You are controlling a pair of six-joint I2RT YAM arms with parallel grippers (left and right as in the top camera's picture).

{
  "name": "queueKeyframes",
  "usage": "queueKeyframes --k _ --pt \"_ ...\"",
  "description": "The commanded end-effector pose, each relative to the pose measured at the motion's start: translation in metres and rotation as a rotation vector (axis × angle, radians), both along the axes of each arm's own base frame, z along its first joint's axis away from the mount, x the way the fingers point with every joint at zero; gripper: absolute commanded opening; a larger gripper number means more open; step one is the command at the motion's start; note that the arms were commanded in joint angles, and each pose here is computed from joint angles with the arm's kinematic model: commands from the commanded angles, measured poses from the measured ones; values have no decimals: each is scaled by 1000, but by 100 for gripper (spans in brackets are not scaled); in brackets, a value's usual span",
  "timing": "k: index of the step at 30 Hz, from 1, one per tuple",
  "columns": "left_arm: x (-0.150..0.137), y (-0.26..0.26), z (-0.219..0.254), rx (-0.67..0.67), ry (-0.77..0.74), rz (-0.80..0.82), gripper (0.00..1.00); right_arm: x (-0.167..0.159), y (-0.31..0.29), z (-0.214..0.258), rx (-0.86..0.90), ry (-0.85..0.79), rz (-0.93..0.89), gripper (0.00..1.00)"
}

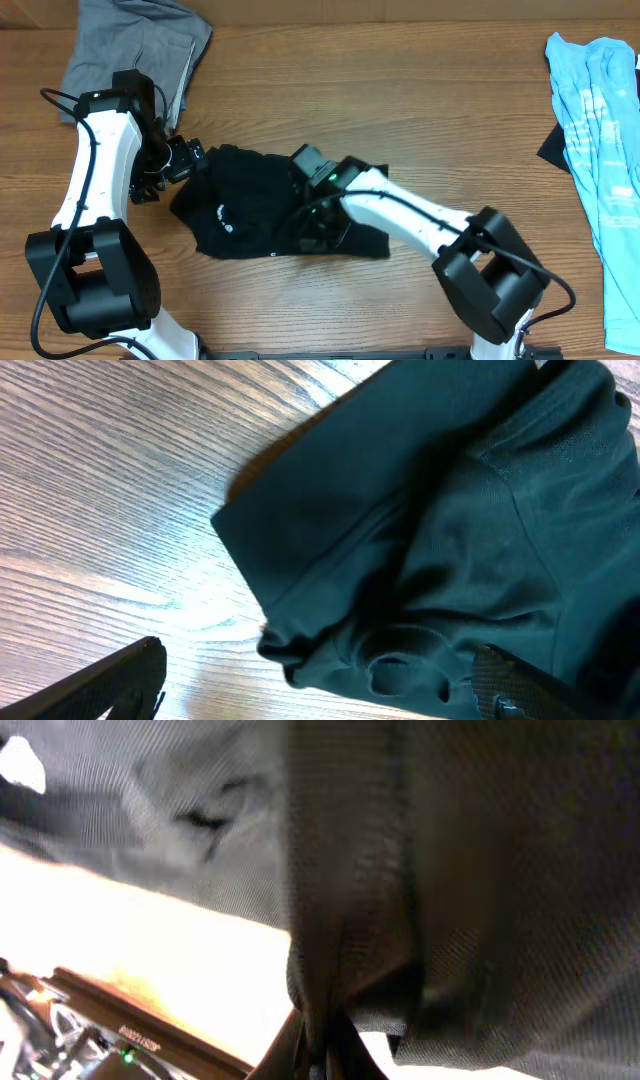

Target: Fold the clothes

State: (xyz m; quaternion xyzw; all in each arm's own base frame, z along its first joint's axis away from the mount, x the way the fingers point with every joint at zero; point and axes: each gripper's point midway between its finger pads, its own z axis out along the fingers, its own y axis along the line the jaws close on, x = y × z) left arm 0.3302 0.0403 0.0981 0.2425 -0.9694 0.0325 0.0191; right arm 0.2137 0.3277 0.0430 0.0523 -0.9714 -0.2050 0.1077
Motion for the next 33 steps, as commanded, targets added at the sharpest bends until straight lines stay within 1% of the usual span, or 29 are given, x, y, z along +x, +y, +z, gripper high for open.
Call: queueKeyframes --k 1,5,6,7,9,11,12,13,14,15,16,17,18,20,22,25,26,27,29,31,33 --pt "-1 -3 -3 -6 11 -30 100 -17 19 7 36 -6 35 23" --pt "-1 -3 -3 -6 11 -30 100 -11 16 14 33 -7 30 30" --pt "-1 -3 -3 -6 11 -30 100 -4 9 20 22 0 23 31" --pt "-1 -3 -3 -6 10 -30 100 7 -3 31 9 7 16 39" --pt "-1 -3 -3 -5 8 -30 100 22 -15 46 8 1 7 47" --pt "0 -3 -3 -5 7 -30 100 36 -22 59 25 -25 12 50" --pt "0 -3 -3 -5 7 -30 100 47 -27 71 46 -58 12 56" --pt "0 -3 -3 -5 7 -30 100 56 -31 77 61 -81 9 67" --pt "0 -3 -3 -5 6 -30 100 64 -35 80 65 -98 -3 83" --pt "0 -3 -3 -5 5 -30 100 75 -43 80 66 -114 -32 87" --pt "0 -3 -3 -5 4 -30 100 82 -46 79 70 -121 -49 82" --pt "0 -3 -3 -5 3 -30 100 90 -50 76 74 -130 -69 66" --pt "0 -3 -3 -4 3 -30 100 99 -51 72 84 -146 -74 46" --pt "0 -3 -3 -5 4 -30 100 105 -49 64 93 -162 -72 28" --pt "0 -3 -3 -5 4 -30 100 105 -43 54 115 -151 -65 18" --pt "0 -3 -3 -5 4 -30 100 103 -30 38 153 -109 -49 14" --pt "0 -3 -3 -5 4 -30 100 104 -22 30 181 -91 -41 13" --pt "0 -3 -3 -5 4 -30 100 104 -12 20 222 -68 -31 8" --pt "0 -3 -3 -5 5 -30 100 108 -7 7 234 -57 -32 6" --pt "-1 -3 -3 -5 8 -30 100 114 -7 -2 230 -60 -46 8" --pt "0 -3 -3 -5 5 -30 100 122 -9 -7 231 -58 -85 15"
